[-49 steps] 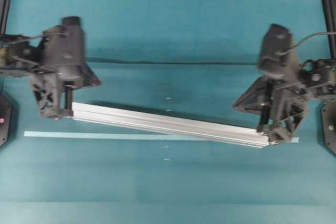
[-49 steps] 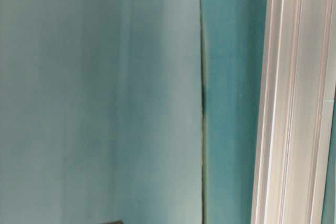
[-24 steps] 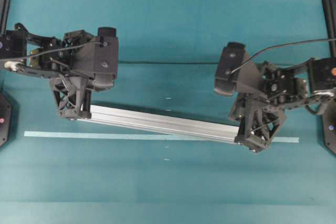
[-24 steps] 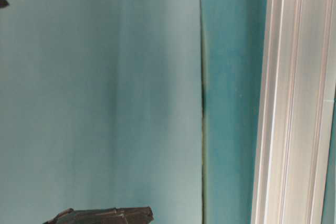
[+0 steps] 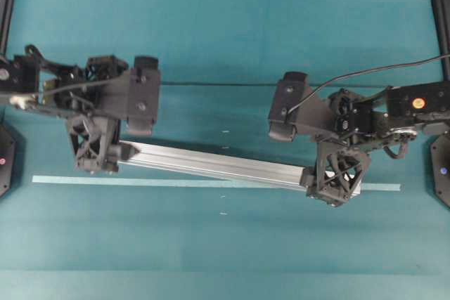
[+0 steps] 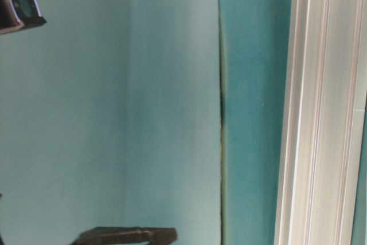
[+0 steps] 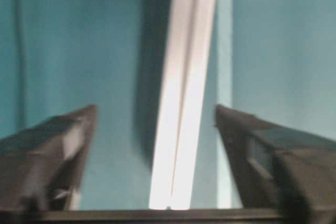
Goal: Lift the metal rail with both hands.
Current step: 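Move both grippers down over the two ends of the silver rail, then close both grippers on the silver rail near each end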
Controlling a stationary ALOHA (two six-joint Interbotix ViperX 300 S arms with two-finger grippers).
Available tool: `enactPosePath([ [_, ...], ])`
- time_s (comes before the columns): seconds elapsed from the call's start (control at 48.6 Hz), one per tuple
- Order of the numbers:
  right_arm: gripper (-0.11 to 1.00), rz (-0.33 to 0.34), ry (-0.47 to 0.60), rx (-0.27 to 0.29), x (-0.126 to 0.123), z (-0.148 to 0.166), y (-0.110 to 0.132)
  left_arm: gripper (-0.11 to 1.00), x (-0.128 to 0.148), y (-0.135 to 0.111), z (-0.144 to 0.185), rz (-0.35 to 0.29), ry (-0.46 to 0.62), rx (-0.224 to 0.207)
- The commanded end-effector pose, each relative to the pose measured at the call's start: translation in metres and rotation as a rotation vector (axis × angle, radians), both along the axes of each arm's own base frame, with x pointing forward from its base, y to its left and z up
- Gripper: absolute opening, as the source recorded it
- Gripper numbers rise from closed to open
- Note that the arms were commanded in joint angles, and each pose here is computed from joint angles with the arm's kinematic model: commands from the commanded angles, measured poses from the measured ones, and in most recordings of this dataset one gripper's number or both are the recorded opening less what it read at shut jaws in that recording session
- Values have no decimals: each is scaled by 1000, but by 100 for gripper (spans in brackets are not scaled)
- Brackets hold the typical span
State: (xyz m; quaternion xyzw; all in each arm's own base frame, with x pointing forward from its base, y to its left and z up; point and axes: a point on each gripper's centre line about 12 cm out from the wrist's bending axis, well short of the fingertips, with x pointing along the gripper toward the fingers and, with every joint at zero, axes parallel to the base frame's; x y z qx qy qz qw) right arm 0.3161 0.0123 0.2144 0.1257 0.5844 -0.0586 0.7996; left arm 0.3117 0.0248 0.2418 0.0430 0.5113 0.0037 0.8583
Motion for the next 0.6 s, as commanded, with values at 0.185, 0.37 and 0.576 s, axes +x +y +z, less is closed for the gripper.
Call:
enactPosePath([
  [0.185, 100, 25, 8, -7, 4, -4, 2, 97, 4, -4, -10, -12, 11, -1],
  [0.37, 100, 29, 46, -8, 4, -18, 3, 98, 6, -4, -27, -15, 40, -2],
  [0.576, 100, 46, 46, -12, 10, -31, 6, 98, 12, -3, -47, -16, 63, -3],
])
